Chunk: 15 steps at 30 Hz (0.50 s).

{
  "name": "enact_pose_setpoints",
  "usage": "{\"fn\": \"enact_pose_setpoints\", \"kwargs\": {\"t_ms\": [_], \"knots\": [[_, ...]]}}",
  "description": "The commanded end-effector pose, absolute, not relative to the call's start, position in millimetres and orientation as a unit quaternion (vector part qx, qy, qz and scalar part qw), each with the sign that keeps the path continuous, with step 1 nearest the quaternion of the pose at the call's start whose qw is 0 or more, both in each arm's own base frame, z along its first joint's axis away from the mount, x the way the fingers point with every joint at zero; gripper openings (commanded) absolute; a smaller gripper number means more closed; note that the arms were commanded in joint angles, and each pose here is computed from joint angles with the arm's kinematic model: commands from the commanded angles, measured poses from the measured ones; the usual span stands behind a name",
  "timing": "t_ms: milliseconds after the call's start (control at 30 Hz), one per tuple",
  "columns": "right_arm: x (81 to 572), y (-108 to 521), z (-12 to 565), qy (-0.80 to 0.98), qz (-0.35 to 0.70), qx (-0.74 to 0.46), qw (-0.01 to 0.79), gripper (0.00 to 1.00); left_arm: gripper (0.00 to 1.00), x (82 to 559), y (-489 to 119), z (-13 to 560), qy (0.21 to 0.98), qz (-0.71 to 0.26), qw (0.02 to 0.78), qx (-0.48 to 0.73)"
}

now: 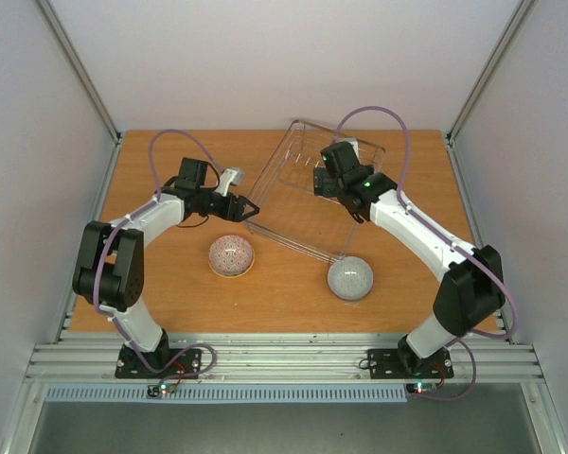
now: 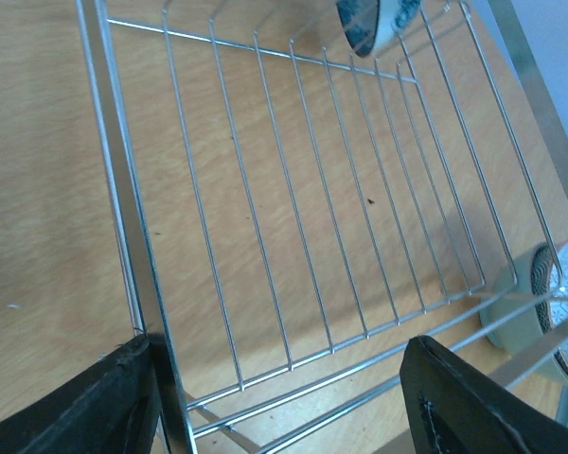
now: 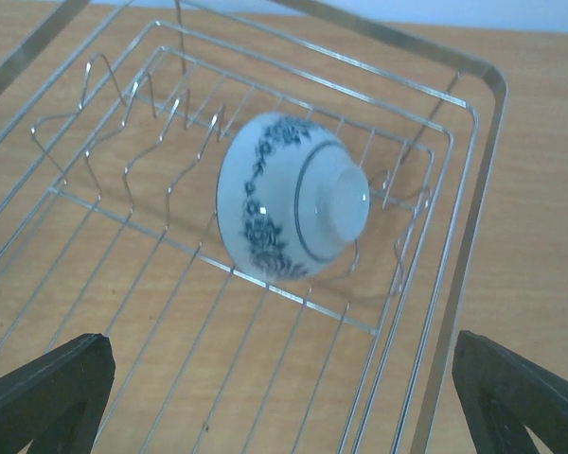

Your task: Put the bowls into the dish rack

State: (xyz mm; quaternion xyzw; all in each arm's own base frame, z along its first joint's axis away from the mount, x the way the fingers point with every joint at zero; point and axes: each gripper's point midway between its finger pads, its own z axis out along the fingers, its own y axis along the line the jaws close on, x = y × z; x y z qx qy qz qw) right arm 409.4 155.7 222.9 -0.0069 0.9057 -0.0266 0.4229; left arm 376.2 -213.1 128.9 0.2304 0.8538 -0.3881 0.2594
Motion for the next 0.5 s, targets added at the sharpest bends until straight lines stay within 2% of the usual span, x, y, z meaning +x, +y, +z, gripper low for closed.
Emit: {"fn": "enact_pose_setpoints", "kwargs": {"t_ms": [0,333,467], "knots": [[384,137,217,0.917,-0.033,0.022,0.397,0.99,0.68,360,-238,147,0.817,-0.433,0.247,0.29],[327,122,223,0.923,0.022,0.039,0.381,0.96,0.68,339,-261,142,0.805,-0.446,0.208,0.33],[305,110,222,0.928,0.024,0.053,0.369,0.92,0.68,349,-255,138,0.822,-0.41,0.224,0.327]]}}
